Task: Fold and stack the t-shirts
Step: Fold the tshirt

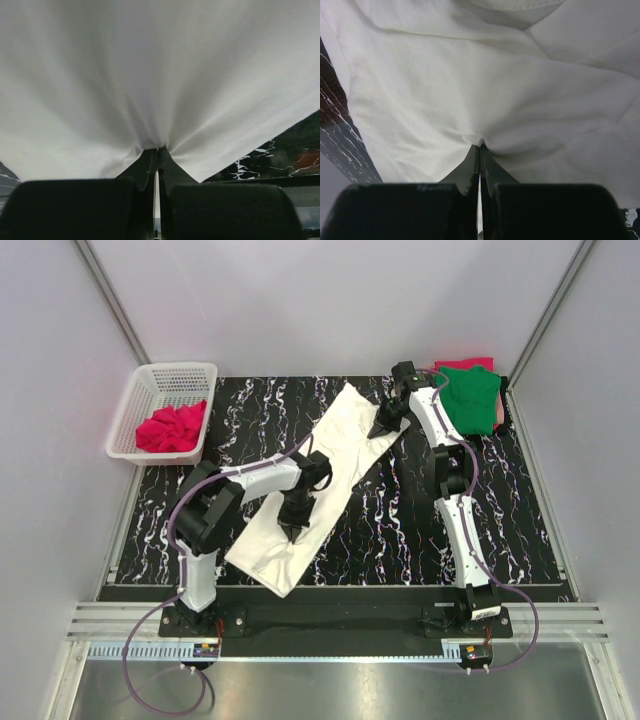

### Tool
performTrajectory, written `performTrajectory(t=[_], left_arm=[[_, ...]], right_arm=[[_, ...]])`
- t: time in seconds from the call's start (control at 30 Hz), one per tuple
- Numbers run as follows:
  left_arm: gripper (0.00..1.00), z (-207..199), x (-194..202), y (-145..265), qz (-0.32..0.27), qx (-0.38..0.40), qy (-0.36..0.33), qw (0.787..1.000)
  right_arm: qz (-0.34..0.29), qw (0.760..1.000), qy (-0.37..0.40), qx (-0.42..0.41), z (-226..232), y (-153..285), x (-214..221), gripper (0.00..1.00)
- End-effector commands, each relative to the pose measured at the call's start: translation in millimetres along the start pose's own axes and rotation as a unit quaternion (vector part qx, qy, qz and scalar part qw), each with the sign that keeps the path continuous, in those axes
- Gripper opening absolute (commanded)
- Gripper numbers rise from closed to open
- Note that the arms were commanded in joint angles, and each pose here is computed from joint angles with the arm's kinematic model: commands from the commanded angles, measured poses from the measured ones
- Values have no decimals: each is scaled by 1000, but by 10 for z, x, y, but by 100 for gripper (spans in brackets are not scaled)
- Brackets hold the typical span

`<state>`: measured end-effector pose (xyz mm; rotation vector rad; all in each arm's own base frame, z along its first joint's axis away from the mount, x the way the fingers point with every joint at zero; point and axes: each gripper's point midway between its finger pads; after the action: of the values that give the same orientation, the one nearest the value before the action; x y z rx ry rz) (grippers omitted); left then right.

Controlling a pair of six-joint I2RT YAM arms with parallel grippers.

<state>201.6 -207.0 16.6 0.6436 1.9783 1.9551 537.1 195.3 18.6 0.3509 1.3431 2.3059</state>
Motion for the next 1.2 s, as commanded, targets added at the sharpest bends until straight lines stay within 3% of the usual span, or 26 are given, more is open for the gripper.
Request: performTrajectory(t=[0.0,0.67,1.1,1.13,1.17], left_arm=[[0,-354,-161,-32,-20,47,-14,999],[0,-1170,-443,111,-56,111,-107,987],[0,-1451,-550,64,-59,126,-142,980],[0,-1445,-560,77,-62,124,-142,980],[0,-1426,-561,71,-64,119,-142,981]], right_arm=[[-16,1000,18,-14,10,-138,-115,0],[-14,998,6,-56,52,-114,-263,0],[-6,999,10,-46,-16,-120,-223,0],[-9,999,11,-45,-22,-108,-236,1],[-9,999,18,-43,-27,-101,-228,13]])
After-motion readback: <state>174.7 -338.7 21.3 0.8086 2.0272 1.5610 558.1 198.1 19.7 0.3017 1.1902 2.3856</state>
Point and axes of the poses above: each gripper's point midway between its finger pads, its own y axis back along the fingers, its own z axis along the line the jaws close on, x = y × z, and after that the axes turned 15 degrees about -y, right-handed
